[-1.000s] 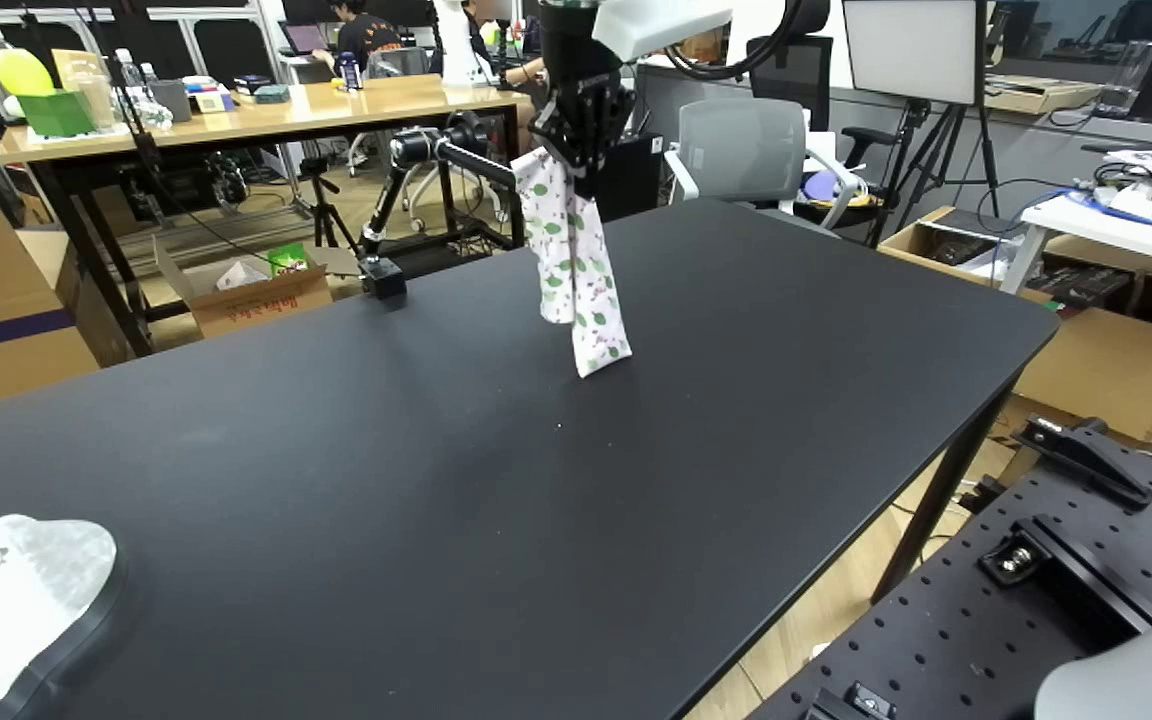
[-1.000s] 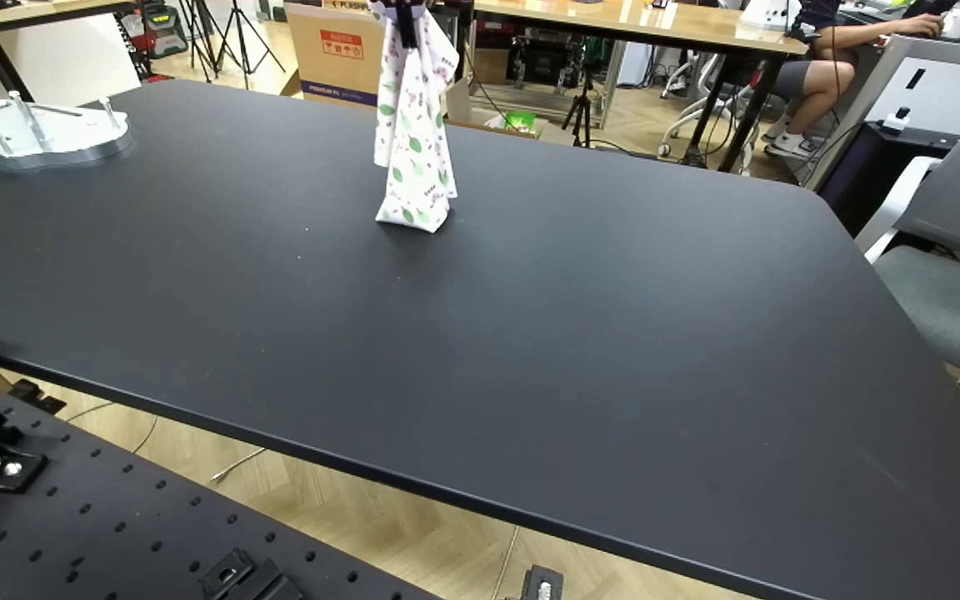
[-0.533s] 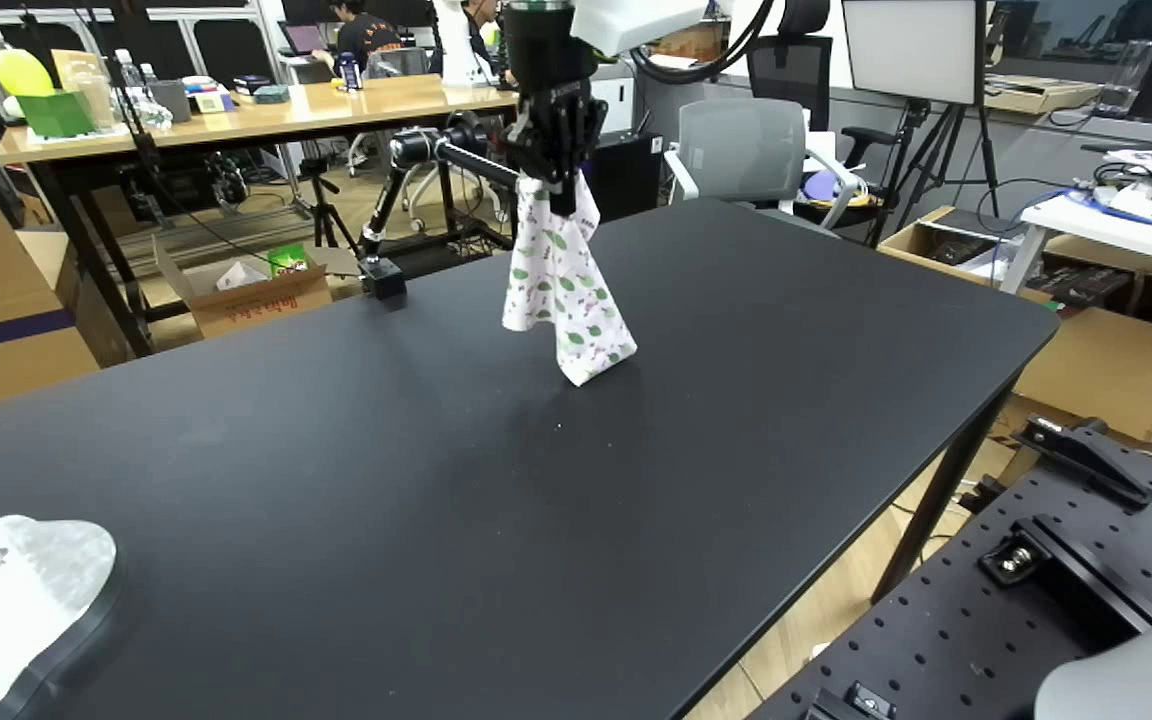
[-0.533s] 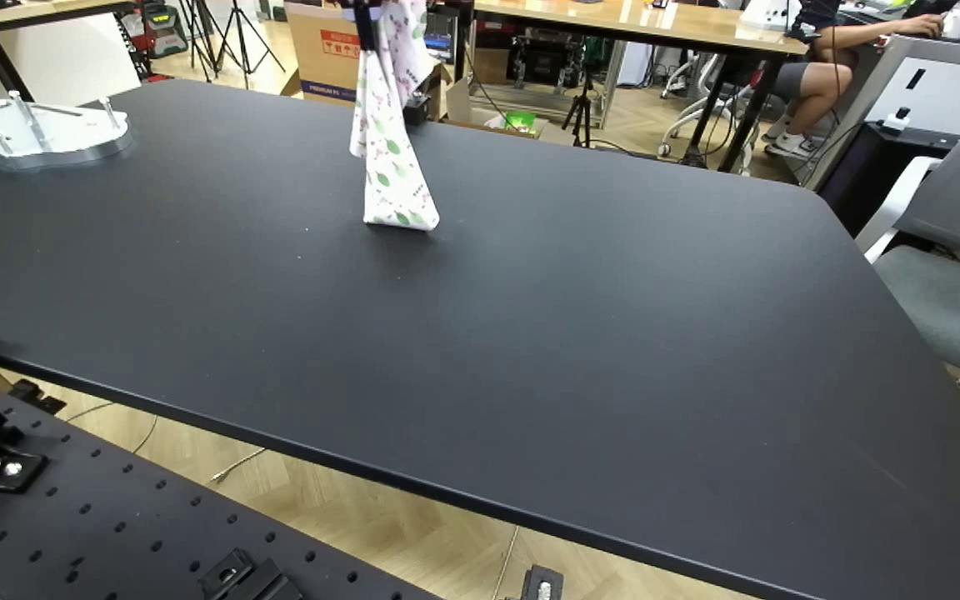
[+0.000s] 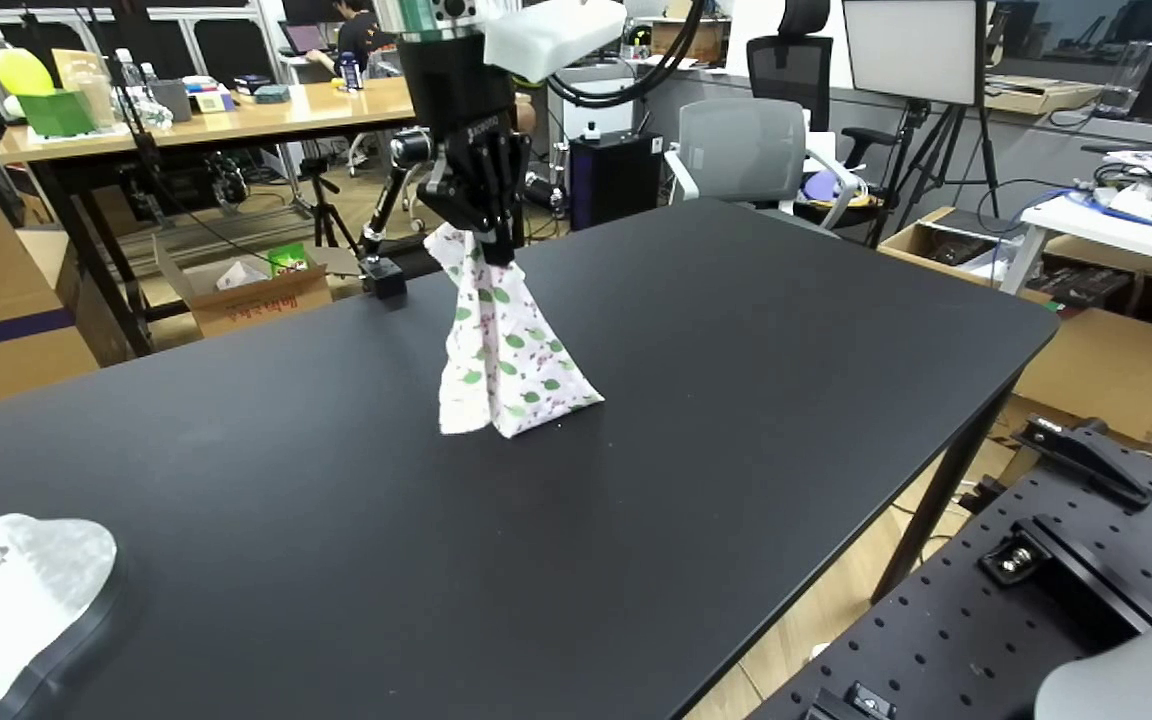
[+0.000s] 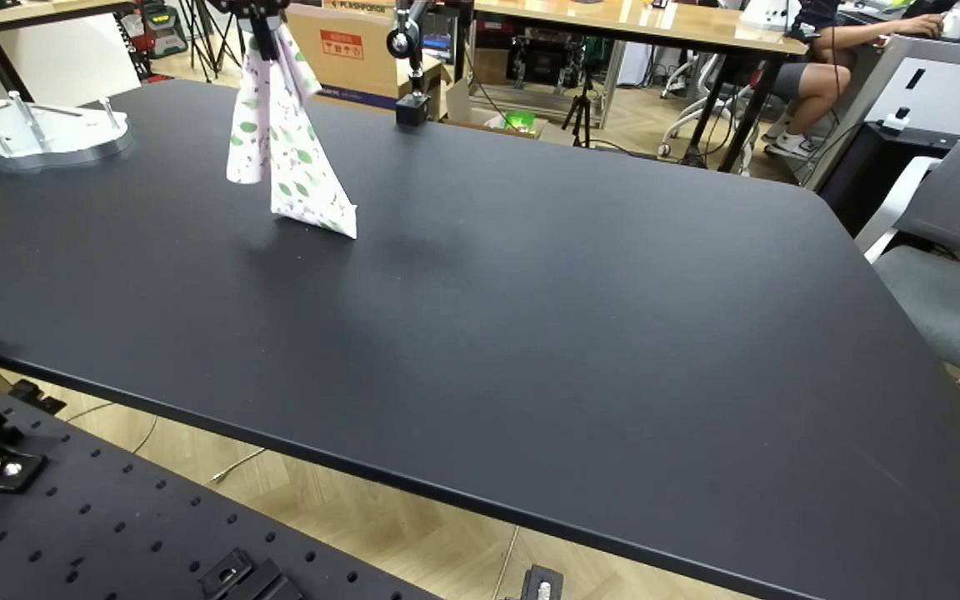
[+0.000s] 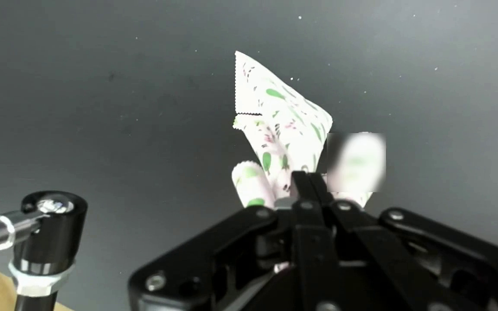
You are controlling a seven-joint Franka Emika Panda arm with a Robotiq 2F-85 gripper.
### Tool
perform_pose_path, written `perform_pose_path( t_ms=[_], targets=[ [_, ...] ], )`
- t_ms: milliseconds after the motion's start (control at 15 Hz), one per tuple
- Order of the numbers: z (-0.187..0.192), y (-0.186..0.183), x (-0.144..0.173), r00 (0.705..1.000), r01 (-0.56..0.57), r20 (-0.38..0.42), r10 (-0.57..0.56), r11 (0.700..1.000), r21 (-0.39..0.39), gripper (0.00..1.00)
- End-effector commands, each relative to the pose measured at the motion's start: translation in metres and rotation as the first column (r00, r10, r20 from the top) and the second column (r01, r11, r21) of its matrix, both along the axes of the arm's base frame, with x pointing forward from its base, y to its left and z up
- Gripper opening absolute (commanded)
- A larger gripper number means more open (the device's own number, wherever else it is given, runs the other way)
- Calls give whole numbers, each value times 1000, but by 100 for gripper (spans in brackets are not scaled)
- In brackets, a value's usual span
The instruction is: Unhang the white cloth from the black stand
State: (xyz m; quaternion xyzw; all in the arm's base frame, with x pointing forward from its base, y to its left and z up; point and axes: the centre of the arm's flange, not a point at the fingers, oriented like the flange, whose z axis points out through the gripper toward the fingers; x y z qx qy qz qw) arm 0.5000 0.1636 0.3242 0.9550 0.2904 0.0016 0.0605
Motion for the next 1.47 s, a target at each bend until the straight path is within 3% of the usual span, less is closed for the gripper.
perform_pose_path(
  t_ms=[0,400,533,933,1200,1400],
  targets=[
    [-18,2,13,996,91,10,-91,993,-74,0],
    [-75,-20,28,957,290,28,-290,937,-195,0],
    [-89,-22,28,953,290,-18,-302,931,-221,28],
    [-109,-18,27,949,263,-106,-297,932,-251,69],
    [-105,5,18,949,210,-201,-241,964,-164,95],
    [-91,30,11,948,197,-232,-216,975,-103,100]
  ],
)
